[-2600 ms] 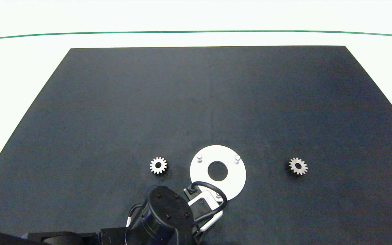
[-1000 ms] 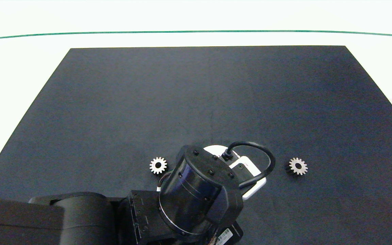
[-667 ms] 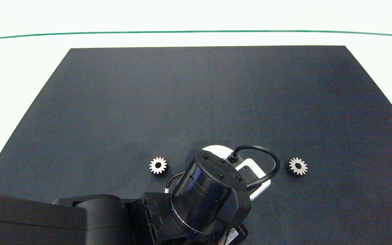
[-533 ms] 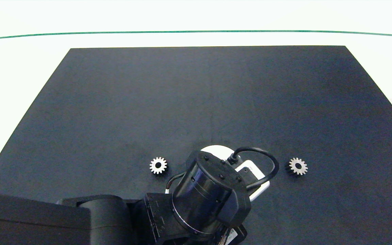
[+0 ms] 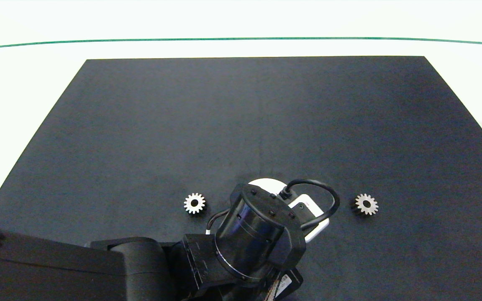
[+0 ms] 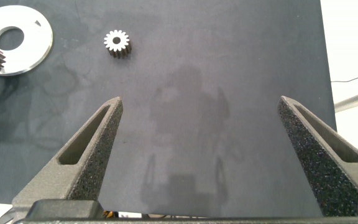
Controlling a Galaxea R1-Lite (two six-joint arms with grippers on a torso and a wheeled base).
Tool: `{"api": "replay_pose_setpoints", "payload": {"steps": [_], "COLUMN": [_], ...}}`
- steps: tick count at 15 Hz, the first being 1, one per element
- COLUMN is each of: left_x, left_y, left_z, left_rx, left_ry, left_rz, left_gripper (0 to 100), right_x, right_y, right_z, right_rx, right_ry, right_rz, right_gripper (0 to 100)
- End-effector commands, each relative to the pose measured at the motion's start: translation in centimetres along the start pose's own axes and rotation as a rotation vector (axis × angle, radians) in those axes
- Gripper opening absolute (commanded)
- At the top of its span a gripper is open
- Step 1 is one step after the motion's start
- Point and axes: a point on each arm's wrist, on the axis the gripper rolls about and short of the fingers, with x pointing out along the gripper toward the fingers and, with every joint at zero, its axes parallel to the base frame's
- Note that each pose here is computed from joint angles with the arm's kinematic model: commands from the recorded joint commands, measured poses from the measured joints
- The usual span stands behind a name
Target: Install three planetary gears onto the carrier pins
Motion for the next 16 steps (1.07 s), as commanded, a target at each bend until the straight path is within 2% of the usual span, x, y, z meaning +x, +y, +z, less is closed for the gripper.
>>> {"api": "replay_pose_setpoints", "payload": {"steps": [1, 12, 16], "left_x": [0.0, -1.0, -0.9], "left_y": [0.6, 1.1, 0.9], "left_z": [-0.1, 0.2, -0.4], "left_rx": [-0.004, -0.007, -0.004], "left_ry": [0.004, -0.017, -0.001], "left_rz": [0.017, 0.024, 0.02], "left_gripper": [22, 22, 22], "right_x": [0.0, 0.0, 0.0], "right_y": [0.0, 0.0, 0.0], "right_z": [0.0, -0.1, -0.1], "right_rx": [-0.001, -0.001, -0.001], "right_ry": [0.004, 0.009, 0.004], "right_rz": [0.001, 0.003, 0.001], "right_gripper": [100, 100, 100]}}
